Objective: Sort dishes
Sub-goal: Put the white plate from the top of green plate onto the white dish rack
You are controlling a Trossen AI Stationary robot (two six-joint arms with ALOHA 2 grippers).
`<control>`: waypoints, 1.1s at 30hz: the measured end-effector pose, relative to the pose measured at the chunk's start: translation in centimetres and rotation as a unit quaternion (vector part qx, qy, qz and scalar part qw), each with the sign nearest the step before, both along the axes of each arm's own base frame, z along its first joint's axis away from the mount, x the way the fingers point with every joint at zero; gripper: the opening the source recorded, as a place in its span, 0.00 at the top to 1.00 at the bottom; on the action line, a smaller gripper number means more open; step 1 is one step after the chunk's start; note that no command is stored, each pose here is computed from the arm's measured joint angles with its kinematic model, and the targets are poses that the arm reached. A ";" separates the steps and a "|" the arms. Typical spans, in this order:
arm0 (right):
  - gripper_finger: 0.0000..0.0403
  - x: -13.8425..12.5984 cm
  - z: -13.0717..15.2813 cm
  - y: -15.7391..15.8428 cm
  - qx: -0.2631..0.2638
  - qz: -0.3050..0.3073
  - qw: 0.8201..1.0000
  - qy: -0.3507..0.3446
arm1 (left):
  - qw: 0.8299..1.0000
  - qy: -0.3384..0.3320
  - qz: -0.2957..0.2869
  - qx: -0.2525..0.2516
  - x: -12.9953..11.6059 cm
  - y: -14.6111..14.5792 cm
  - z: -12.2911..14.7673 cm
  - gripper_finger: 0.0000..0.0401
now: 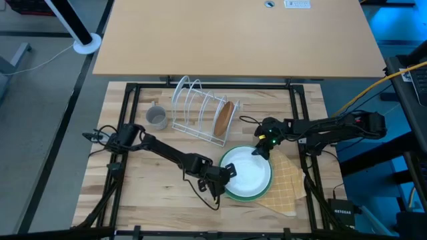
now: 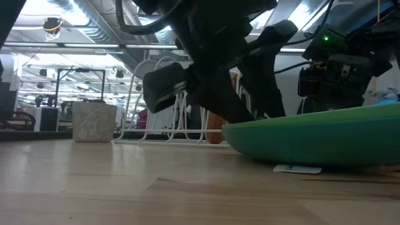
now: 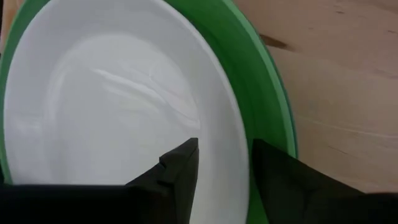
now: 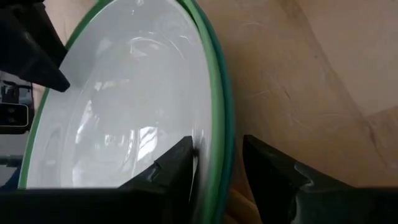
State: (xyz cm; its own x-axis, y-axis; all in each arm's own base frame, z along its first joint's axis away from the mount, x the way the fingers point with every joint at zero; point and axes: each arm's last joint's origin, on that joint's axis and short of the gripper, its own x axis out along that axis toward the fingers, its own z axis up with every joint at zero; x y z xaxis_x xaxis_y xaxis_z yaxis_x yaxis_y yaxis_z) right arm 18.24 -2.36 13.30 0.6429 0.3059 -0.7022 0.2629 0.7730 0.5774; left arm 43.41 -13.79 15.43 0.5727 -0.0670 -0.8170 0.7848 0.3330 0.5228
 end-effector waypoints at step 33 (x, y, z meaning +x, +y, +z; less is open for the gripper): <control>0.64 2.3 4.8 -0.8 -0.118 0.062 0.991 -0.018 | 0.978 -0.072 0.149 -0.127 2.4 0.2 4.1 0.98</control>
State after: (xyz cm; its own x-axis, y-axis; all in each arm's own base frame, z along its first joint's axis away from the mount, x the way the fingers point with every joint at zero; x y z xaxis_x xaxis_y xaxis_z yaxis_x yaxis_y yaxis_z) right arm 20.57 -3.11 18.06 0.6370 0.2131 -0.7408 0.1403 0.9129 0.3833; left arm 45.83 -13.57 19.48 0.7055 -0.0706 -0.7051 0.5575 0.6696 0.4907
